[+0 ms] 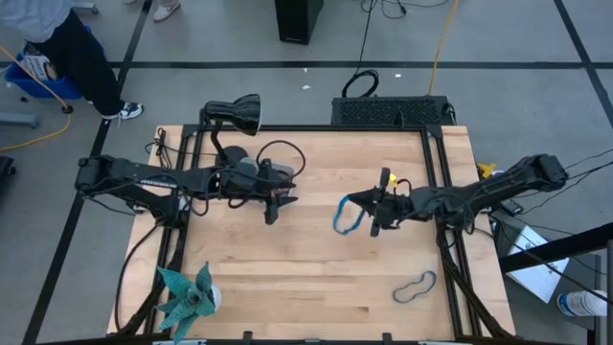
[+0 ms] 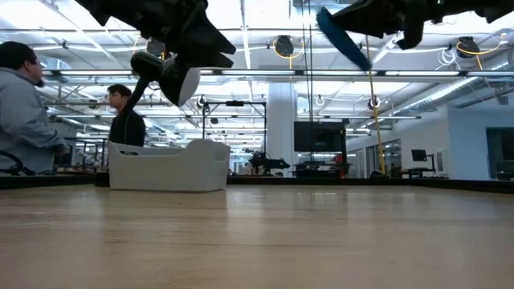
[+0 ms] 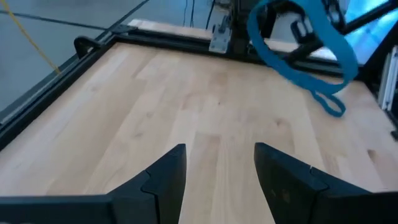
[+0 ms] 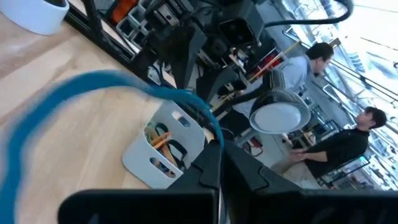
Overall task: Pick and place rubber bands into bin
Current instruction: Put the left blue rubber band into the gray bin
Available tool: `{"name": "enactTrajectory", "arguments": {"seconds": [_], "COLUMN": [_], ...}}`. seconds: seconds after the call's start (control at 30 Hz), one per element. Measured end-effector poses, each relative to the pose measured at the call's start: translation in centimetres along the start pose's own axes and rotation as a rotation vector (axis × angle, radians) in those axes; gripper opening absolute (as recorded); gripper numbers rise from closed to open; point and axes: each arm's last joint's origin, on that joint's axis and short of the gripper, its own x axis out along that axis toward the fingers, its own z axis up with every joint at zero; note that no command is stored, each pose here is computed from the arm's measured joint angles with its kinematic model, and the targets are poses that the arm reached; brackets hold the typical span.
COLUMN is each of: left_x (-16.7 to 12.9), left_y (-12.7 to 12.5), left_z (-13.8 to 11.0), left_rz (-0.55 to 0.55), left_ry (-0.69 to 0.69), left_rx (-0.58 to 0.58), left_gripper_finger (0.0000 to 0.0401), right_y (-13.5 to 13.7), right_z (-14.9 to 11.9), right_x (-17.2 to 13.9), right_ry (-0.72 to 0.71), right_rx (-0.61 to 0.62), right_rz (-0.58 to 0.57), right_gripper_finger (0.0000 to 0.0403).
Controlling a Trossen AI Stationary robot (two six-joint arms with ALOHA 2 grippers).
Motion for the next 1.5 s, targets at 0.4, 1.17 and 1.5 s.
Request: {"name": "enactTrajectory", "arguments": {"seconds": [0.4,1.17,1.5], "left_x": [2.9,9.2,9.2], "left_y": [-0.7,-1.5,-1.5], "left_z": [-0.1,-3.6,-3.6], "left_rz": [-0.197,-0.493,-0.493], "left_ry": [-0.083,-0.137,-0.140], "left_rx": [-0.017,-0.025,-0.019], "left_gripper_finger": [0.0196,0.0195,0.0097], "right_y": [1.4,3.7,3.7], "right_z": [-0.9,-2.1,-2.1], "right_x": [3.8,6.5,6.6], "right_ry": [-0.104,-0.065,-0.063], "right_rx": [-0.012,-0.035,-0.036], "right_rz": [0.010,0.084,0.084], "right_gripper_finger": [0.0000,0.0000,0.0000]}}
